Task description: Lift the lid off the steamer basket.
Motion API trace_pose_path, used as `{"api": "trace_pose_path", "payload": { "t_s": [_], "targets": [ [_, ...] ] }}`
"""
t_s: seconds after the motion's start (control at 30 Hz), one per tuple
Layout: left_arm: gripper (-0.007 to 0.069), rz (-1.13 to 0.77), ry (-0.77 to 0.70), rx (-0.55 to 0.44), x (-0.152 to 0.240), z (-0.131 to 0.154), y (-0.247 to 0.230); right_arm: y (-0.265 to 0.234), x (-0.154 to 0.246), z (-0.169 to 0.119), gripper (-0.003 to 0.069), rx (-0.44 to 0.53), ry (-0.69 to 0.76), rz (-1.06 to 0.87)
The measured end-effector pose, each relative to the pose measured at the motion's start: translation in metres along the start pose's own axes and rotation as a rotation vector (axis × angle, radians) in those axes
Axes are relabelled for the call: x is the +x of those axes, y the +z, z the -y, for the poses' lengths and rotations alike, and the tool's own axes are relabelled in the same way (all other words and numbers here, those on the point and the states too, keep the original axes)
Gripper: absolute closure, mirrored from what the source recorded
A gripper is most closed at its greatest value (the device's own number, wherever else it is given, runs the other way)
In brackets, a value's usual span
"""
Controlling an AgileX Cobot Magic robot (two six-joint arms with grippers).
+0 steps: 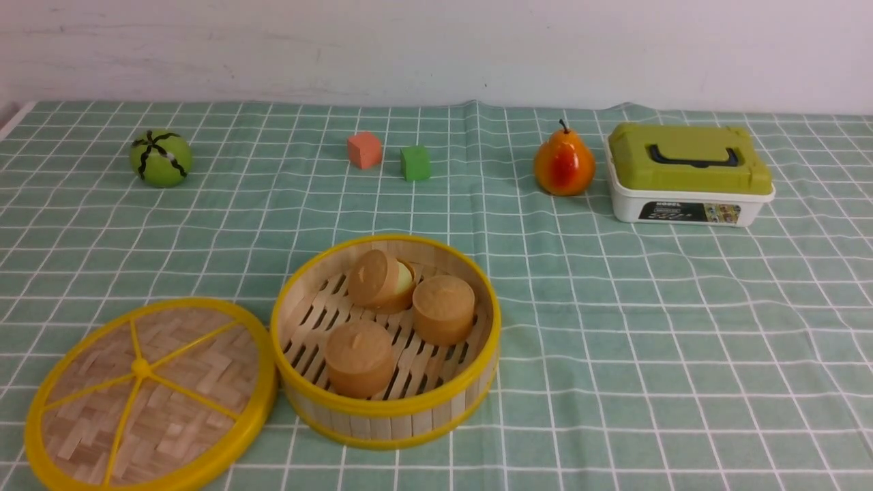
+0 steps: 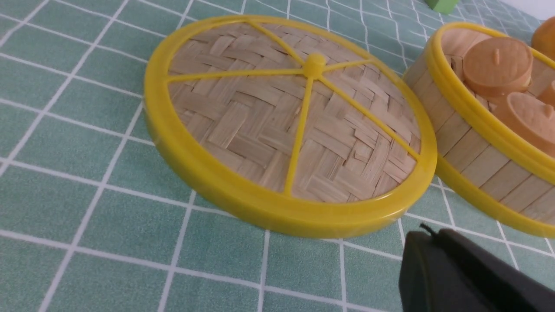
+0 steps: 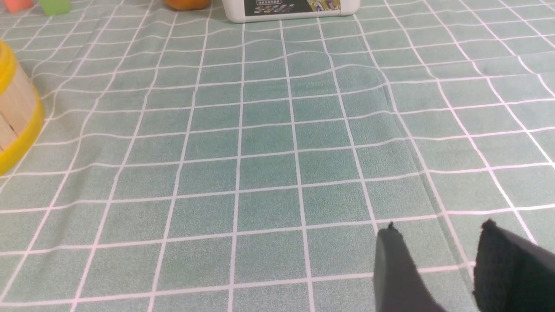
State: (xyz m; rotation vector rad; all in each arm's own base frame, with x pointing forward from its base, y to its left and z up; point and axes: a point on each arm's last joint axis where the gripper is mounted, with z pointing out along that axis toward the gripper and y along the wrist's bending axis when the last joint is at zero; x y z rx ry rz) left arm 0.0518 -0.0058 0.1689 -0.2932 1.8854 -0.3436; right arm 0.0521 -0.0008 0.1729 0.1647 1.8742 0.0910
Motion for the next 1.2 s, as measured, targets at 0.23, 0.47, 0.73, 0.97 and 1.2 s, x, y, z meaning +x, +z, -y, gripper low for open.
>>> {"api": "trace_pose_path", "payload": {
  "t_s": [0.23, 0.47, 0.73, 0.97, 1.2],
  "targets": [
    [0.0609, 0.0, -0.001, 0.0, 0.0, 0.0, 0.0, 0.0, 0.0, 0.0, 0.0418, 0.0, 0.0, 0.0],
    [0.0608, 0.0, -0.001, 0.0, 0.0, 0.0, 0.0, 0.0, 0.0, 0.0, 0.0418, 0.0, 0.0, 0.0],
    [0.0607, 0.0, -0.002, 0.0, 0.0, 0.0, 0.0, 0.0, 0.0, 0.0, 0.0418, 0.0, 0.0, 0.0],
    [0.0607, 0.0, -0.003, 0.0, 0.0, 0.0, 0.0, 0.0, 0.0, 0.0, 0.0418, 0.0, 0.0, 0.0],
    [0.0607, 0.0, -0.003, 0.0, 0.0, 0.0, 0.0, 0.0, 0.0, 0.0, 0.0418, 0.0, 0.0, 0.0]
  ]
}}
